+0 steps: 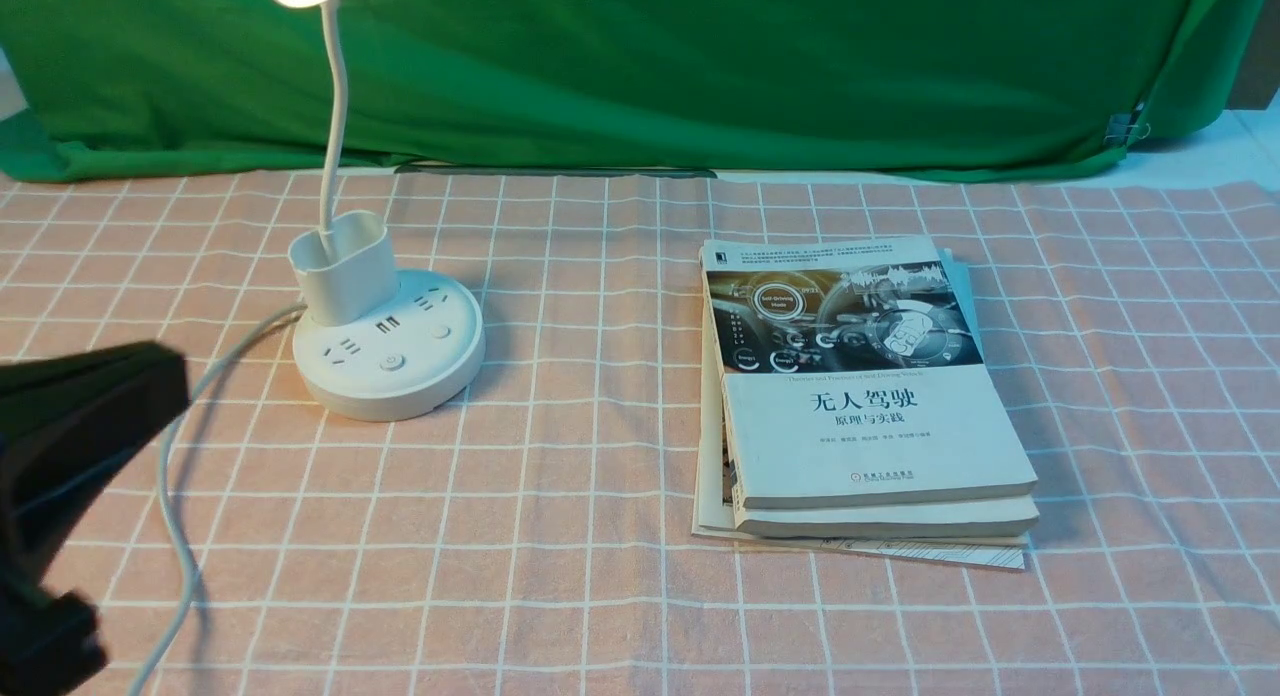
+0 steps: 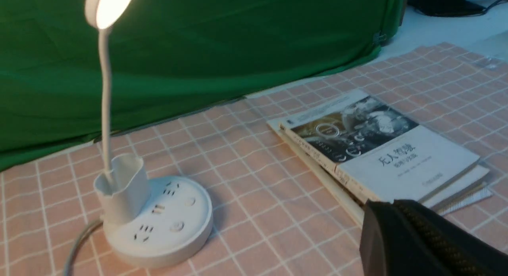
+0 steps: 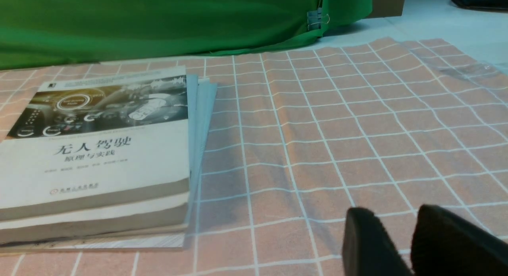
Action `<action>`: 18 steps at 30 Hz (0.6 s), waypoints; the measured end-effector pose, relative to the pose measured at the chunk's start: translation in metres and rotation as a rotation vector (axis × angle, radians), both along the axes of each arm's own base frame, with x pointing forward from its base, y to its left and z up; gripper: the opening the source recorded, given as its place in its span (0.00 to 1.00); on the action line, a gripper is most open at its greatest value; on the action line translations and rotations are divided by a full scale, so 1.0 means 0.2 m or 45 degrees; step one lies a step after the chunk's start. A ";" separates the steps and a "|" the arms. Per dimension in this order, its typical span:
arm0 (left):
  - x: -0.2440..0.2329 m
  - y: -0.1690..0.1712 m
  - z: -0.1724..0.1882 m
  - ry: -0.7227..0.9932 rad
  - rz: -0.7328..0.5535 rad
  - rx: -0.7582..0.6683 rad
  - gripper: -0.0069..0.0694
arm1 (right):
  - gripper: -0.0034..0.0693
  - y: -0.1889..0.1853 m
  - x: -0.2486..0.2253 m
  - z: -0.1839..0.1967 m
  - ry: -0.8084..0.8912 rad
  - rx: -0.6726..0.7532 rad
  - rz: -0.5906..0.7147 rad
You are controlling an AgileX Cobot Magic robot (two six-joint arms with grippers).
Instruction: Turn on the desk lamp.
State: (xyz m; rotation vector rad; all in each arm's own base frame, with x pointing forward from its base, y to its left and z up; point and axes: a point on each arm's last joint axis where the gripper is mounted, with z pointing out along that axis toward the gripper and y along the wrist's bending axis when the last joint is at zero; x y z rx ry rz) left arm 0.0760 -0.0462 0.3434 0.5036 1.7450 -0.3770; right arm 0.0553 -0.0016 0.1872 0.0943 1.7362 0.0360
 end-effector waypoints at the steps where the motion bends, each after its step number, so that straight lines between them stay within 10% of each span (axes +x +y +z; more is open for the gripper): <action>1: -0.03 0.02 0.00 0.008 0.005 0.002 0.12 | 0.37 0.00 0.00 0.00 0.000 0.000 0.000; 18: -0.09 0.06 -0.02 0.020 0.003 -0.011 0.12 | 0.37 0.00 0.00 0.00 0.000 0.000 0.000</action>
